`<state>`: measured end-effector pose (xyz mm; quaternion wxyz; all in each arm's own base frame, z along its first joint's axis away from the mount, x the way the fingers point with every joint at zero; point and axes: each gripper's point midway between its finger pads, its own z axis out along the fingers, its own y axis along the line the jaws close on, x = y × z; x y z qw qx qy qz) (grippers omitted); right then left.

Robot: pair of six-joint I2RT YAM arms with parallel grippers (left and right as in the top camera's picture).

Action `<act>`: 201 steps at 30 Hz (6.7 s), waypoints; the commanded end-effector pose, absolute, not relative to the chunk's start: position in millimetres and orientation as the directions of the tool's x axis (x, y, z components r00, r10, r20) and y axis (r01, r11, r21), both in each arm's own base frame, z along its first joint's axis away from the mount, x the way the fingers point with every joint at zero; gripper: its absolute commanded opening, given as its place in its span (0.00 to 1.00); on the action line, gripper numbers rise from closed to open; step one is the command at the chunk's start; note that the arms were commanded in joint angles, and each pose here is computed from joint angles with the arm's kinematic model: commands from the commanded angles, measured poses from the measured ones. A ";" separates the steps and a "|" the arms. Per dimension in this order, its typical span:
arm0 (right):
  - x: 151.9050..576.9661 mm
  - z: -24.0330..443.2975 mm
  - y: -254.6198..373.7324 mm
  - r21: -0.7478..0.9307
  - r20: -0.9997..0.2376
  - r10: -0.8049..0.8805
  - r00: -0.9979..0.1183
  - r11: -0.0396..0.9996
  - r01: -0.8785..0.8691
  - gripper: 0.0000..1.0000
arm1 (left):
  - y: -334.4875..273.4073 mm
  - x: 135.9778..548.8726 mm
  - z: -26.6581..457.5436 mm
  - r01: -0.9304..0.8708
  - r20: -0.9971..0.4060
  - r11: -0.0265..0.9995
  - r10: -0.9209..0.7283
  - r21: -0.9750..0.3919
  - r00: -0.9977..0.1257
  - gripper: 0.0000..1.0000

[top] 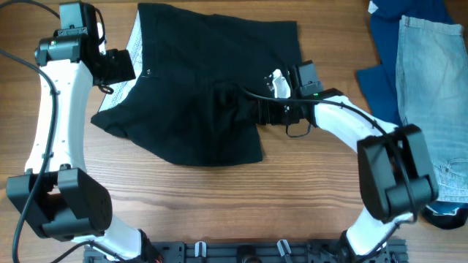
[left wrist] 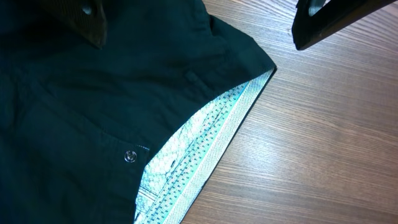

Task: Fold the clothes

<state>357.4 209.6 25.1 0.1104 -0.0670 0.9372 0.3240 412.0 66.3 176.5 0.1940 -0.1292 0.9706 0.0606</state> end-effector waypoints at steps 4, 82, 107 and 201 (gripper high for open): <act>365.7 1.1 193.5 0.507 -0.238 0.009 -0.971 0.854 -0.116 0.61 | 64.6 411.7 177.1 -0.264 -0.392 0.963 -0.221 0.059 -0.893 0.95; 376.6 137.8 81.7 0.343 -0.403 -0.041 -0.914 0.919 -0.193 0.99 | -62.7 474.9 12.4 0.204 -0.268 0.959 0.147 -0.197 -0.952 0.06; 379.1 138.6 82.2 0.343 -0.413 -0.039 -0.910 0.919 -0.195 1.00 | 61.1 476.7 101.5 -0.003 -0.392 0.995 0.038 0.104 -0.919 0.04; 224.2 3.8 157.7 0.109 -0.103 0.427 -0.898 0.903 0.416 0.42 | 80.5 275.2 -17.5 -0.887 -0.086 0.428 -0.904 -0.171 -0.419 0.04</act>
